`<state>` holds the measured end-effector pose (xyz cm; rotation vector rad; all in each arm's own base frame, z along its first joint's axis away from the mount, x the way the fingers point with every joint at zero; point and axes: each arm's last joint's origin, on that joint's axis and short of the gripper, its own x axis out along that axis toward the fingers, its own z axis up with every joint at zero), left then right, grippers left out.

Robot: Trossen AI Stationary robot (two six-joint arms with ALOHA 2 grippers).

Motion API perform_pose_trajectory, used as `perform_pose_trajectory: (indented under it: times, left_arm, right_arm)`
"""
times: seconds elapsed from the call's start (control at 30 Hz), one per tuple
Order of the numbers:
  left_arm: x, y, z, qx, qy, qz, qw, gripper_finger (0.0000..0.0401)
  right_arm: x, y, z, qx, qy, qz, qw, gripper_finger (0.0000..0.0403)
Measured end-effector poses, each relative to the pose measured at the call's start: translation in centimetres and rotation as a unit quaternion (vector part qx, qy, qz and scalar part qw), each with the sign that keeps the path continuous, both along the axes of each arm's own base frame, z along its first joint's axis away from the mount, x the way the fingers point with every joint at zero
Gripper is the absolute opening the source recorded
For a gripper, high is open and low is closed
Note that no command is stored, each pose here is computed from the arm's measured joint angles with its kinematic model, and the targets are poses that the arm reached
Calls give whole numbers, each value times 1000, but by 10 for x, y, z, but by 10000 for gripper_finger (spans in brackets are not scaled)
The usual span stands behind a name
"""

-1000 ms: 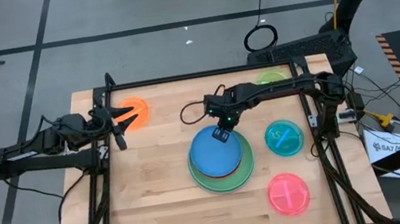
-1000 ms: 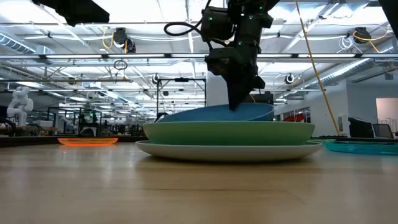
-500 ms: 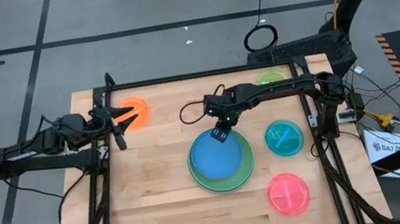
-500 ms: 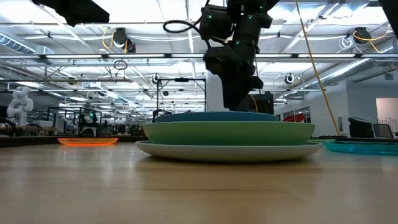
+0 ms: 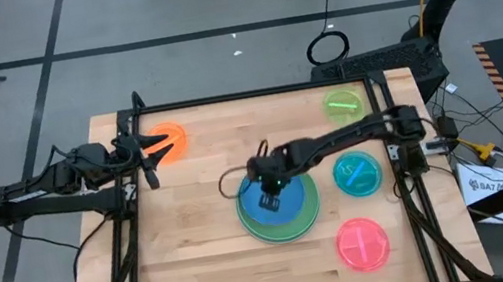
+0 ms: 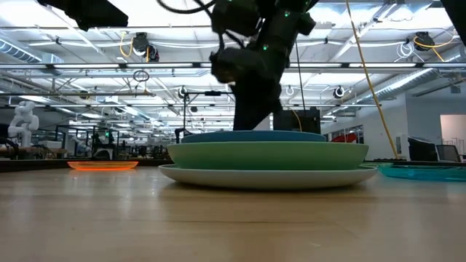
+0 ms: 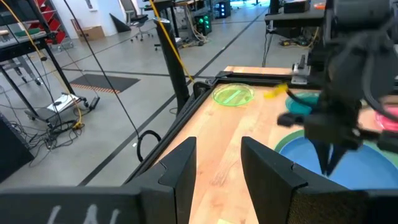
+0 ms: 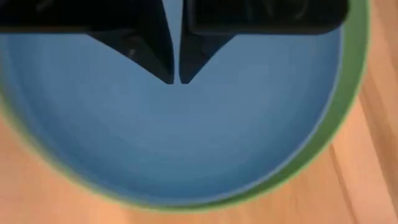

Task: Stack plastic plates
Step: Stack the dark blue plate on top of the dark orange plate

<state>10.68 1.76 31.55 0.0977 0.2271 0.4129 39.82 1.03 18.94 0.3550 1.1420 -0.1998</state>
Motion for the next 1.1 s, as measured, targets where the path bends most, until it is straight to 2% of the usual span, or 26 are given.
perform_pose_trajectory:
  times: [0.1, 0.27, 0.67, 1.1]
  left_arm:
    - [0, 0, 0, 0, 0, 0, 1000, 133]
    - [0, 0, 0, -1, 0, 0, 1000, 133]
    - [0, 0, 0, -1, 0, 0, 1000, 133]
    - [0, 0, 0, -1, 0, 0, 1000, 133]
  right_arm:
    - [2, 5, -12, -18, 17, 22, 999, 4]
    - [1, 6, -20, -21, 41, 32, 998, 5]
    - [-10, 16, -22, -22, 93, 66, 993, 2]
    - [-13, 18, -18, -18, 95, 83, 992, 1]
